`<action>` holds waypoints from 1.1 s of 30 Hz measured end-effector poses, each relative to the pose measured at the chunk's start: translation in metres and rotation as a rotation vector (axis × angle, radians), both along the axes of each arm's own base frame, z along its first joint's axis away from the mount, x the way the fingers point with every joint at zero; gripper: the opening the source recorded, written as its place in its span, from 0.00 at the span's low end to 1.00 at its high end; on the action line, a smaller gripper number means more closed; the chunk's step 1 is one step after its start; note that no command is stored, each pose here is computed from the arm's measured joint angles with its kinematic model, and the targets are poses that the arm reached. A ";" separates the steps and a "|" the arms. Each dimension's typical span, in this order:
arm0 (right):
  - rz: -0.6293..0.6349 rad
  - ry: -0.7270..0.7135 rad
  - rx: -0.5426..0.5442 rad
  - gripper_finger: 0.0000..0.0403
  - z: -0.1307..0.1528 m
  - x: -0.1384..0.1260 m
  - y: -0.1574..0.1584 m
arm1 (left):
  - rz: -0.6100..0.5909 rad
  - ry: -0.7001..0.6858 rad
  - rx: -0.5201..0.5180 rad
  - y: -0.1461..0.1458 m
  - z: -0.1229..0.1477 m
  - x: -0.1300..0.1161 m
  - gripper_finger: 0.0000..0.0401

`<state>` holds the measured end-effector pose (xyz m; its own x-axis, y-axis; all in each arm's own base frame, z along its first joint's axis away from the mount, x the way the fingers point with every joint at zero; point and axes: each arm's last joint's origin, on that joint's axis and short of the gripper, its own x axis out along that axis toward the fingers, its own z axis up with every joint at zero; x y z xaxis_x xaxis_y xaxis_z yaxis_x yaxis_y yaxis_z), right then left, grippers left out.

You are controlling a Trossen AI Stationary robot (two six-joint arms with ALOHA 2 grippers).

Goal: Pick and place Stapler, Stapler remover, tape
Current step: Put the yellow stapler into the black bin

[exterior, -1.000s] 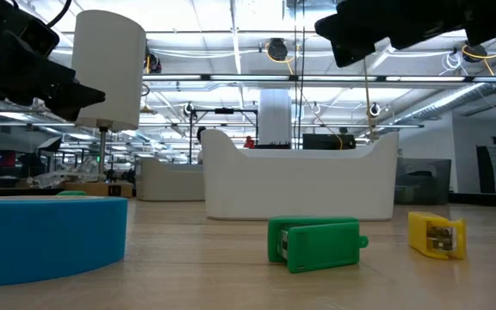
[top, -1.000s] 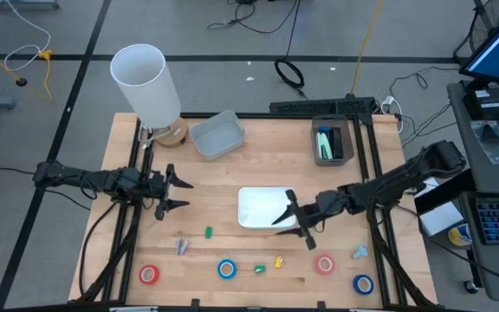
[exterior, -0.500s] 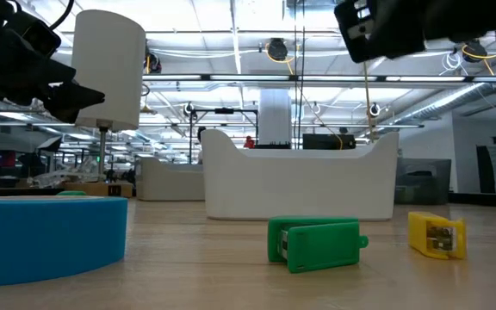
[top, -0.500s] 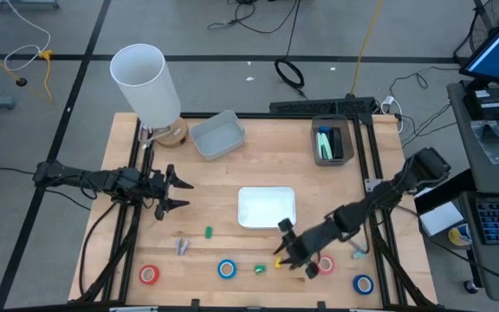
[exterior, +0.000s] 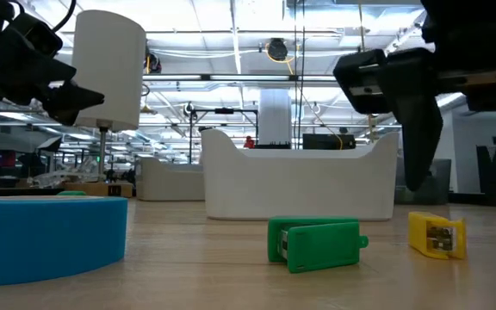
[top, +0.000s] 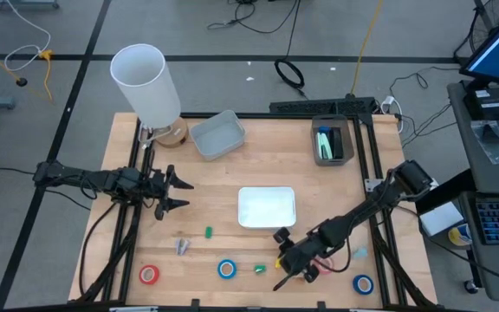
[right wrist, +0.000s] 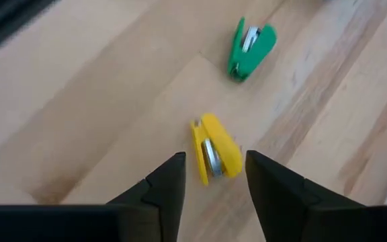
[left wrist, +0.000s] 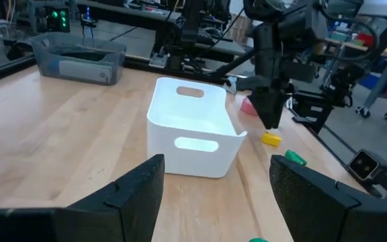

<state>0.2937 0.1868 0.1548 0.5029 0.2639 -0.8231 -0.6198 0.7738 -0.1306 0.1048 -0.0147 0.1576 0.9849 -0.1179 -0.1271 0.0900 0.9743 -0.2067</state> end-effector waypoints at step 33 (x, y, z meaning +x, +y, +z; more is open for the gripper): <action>0.079 -0.011 -0.065 0.57 -0.026 0.012 -0.002 | 0.009 0.011 -0.060 0.000 0.000 0.000 0.67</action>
<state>0.3061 0.1848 0.1286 0.4920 0.2491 -0.8342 -0.6768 0.7122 -0.1865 0.1048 -0.0146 0.1573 0.9844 -0.1171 -0.1310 0.0790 0.9609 -0.2656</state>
